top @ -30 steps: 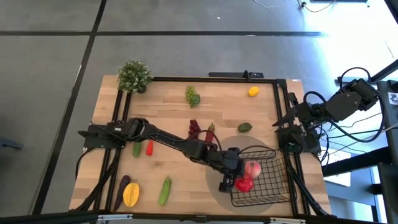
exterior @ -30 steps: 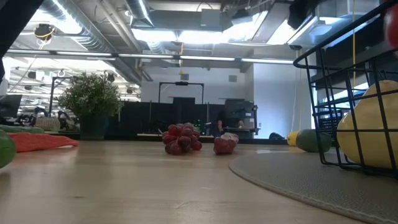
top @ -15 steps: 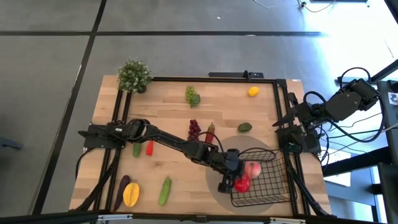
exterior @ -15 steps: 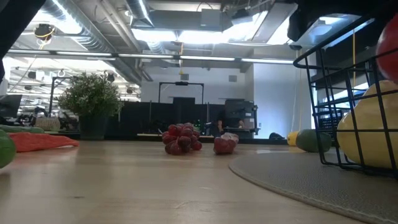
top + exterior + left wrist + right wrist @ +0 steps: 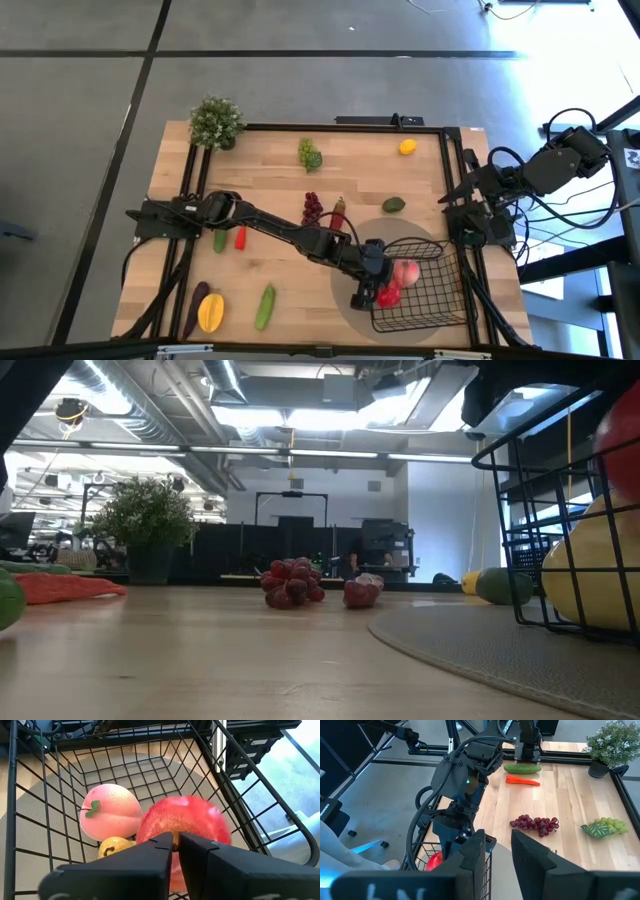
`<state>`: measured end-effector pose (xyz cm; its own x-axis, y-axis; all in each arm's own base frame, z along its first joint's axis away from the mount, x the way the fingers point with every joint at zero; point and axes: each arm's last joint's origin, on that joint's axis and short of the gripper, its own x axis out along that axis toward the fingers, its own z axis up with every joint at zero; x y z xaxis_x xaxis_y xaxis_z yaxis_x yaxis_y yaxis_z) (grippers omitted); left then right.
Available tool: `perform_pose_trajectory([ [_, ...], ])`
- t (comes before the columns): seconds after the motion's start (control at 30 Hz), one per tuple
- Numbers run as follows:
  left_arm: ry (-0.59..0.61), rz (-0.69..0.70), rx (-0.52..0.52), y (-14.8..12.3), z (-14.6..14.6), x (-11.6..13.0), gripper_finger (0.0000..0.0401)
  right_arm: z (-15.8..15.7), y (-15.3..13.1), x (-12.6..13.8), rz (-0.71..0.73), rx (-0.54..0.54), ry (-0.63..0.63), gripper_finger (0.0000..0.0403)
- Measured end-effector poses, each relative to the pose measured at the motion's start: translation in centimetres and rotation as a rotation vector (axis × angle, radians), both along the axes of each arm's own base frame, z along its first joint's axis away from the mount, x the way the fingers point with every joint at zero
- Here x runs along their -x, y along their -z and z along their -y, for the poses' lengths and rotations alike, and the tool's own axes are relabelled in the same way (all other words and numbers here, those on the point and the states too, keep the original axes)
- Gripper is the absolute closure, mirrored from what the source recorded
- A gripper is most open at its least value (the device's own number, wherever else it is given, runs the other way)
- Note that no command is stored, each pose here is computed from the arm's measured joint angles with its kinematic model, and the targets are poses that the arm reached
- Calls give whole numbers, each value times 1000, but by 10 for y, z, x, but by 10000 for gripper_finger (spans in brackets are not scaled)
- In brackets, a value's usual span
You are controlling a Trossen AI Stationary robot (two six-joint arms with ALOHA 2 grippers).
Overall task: Build produce basket
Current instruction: Put the apple into the wire basket, then put the star fruit into the wire basket
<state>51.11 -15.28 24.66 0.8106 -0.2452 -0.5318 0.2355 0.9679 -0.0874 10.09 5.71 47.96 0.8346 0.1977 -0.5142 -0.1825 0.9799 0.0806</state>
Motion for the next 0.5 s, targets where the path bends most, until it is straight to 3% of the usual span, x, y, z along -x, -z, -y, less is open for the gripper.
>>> perform_pose_trajectory([
  [0.23, 0, 1, 0, 0, 0, 0, 347, 0, 0, 0, -1, 0, 0, 315],
  [0.5, -9, 1, 4, -1, -3, -1, 349, 0, 0, 0, -1, 0, -1, 315],
])
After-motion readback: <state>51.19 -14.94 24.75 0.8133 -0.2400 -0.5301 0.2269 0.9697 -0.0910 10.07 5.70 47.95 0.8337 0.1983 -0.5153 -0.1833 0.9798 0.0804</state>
